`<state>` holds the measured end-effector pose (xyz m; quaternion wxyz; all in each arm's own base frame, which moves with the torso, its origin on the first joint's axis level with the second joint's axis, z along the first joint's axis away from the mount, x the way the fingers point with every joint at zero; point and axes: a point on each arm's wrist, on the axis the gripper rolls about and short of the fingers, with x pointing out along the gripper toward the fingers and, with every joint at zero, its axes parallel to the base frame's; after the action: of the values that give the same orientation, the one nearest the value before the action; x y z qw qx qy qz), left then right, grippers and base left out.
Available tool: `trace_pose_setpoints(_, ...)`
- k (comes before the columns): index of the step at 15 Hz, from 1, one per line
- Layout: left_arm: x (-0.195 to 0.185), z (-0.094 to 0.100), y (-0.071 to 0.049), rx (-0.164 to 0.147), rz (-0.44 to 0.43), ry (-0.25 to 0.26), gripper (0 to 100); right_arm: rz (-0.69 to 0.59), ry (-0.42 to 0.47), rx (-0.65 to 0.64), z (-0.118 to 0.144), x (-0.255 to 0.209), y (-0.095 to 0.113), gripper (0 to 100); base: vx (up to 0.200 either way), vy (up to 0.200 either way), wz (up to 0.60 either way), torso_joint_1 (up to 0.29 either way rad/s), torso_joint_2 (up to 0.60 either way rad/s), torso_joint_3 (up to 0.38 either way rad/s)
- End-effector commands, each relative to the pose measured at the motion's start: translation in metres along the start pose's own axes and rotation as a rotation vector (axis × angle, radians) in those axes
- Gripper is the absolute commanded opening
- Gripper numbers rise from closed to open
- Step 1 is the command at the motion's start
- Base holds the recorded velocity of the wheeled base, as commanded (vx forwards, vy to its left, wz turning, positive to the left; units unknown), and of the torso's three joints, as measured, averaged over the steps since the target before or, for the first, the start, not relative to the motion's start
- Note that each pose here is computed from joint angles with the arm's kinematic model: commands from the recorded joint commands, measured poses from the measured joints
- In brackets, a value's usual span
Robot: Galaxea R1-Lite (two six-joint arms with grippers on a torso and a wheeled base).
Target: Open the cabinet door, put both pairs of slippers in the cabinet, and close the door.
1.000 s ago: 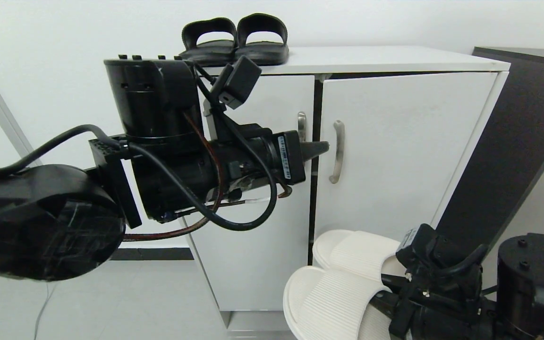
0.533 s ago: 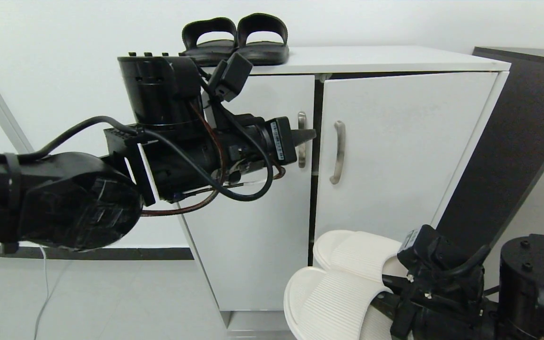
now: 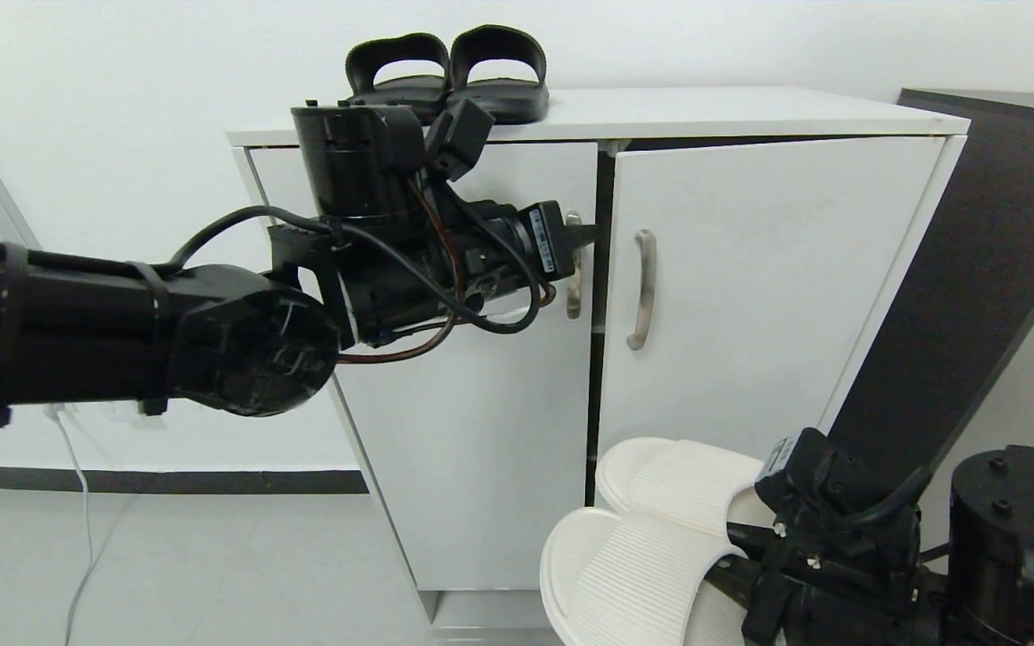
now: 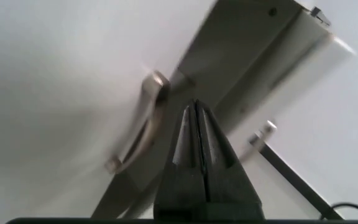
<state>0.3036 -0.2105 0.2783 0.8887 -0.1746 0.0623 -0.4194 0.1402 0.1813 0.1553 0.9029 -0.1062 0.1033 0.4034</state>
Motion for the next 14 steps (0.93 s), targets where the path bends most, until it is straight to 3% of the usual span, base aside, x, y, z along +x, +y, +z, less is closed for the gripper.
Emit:
trace_pose_setpoints(1,0.017,-0.008,0.005,-0.004,-0.001,0.015,0,0.000,0.005,-0.002,-0.001,0.000,0.000,0,0.000,0.000,0.00,0.000,0.00,0.000)
trace_pose_setpoints(7,0.036,-0.021,0.013,-0.003,-0.035,0.021,0,0.001,0.016,-0.003,-0.003,0.002,0.001,0,0.000,0.000,0.00,0.000,0.00,0.000)
trace_pose_setpoints(9,0.034,-0.021,0.012,-0.004,-0.030,0.017,0,0.003,0.019,-0.003,-0.003,0.003,0.001,0,-0.200,0.000,0.00,0.002,0.00,0.000)
trace_pose_setpoints(11,0.027,-0.024,0.001,-0.004,-0.048,0.034,0,0.008,0.024,-0.005,-0.005,0.003,0.002,0,-0.200,0.000,0.00,0.002,0.00,0.002)
trace_pose_setpoints(14,0.013,-0.037,-0.037,0.003,-0.146,0.062,0,0.030,0.023,-0.011,-0.005,0.002,0.007,0,-0.200,0.000,0.00,0.004,0.01,0.002)
